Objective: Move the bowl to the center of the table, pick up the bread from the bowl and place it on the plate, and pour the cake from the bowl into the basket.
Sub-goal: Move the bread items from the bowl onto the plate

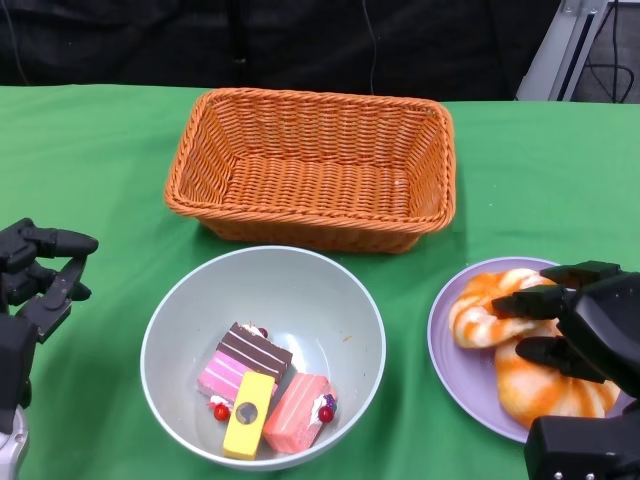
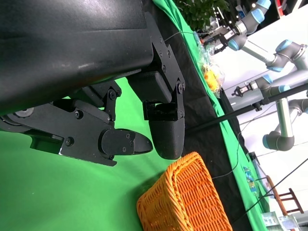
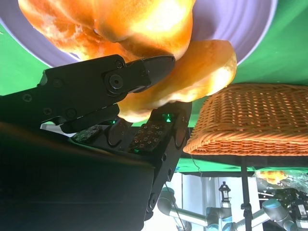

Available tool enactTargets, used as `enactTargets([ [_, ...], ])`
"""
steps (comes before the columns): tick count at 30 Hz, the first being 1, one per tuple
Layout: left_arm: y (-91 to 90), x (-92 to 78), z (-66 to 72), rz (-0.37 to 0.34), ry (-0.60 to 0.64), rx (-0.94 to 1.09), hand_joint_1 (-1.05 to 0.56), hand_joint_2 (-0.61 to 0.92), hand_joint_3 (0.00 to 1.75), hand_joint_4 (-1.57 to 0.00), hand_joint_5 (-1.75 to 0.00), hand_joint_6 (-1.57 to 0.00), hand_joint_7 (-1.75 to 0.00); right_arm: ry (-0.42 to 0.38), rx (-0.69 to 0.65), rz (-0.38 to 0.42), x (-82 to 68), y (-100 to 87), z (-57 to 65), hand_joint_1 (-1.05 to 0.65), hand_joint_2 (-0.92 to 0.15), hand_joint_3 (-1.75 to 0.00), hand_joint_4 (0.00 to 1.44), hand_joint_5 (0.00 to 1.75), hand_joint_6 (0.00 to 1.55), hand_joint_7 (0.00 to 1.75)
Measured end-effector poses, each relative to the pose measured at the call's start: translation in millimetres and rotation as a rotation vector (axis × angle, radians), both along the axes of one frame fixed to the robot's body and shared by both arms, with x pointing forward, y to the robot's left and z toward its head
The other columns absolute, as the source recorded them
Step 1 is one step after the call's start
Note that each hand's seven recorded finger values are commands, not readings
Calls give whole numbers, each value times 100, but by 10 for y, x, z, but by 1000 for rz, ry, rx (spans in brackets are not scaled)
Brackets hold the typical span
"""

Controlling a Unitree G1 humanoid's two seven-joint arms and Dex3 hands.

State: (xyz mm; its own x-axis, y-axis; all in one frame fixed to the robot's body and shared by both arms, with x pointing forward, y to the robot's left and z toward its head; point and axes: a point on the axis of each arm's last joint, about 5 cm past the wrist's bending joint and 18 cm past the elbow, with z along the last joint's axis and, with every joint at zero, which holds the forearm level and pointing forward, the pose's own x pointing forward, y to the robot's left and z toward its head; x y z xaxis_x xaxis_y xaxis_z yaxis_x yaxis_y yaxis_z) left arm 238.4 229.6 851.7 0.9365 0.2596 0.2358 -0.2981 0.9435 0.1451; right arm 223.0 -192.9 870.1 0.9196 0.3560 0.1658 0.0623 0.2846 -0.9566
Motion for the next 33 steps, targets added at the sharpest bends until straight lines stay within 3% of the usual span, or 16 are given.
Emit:
enactTargets([
  [9,-3,3,0,-3,2,3,-12,92,30,-86,-126,-91,-86,-21,37,-26,-12,46,45,-53,-89,0,54,0,72,0],
  [22,-6,15,10,-4,-2,2,-11,92,30,-87,-126,-92,-87,-46,83,-34,-27,81,124,-57,-91,-1,51,0,71,0],
  [27,-5,17,12,-7,-3,0,-11,92,30,-87,-126,-91,-87,-51,121,-21,-92,119,271,-58,-92,-1,50,0,69,0],
  [33,-6,20,14,-8,-2,0,-11,92,30,-87,-126,-91,-87,9,160,21,-214,170,509,-60,-92,-1,52,2,72,1],
])
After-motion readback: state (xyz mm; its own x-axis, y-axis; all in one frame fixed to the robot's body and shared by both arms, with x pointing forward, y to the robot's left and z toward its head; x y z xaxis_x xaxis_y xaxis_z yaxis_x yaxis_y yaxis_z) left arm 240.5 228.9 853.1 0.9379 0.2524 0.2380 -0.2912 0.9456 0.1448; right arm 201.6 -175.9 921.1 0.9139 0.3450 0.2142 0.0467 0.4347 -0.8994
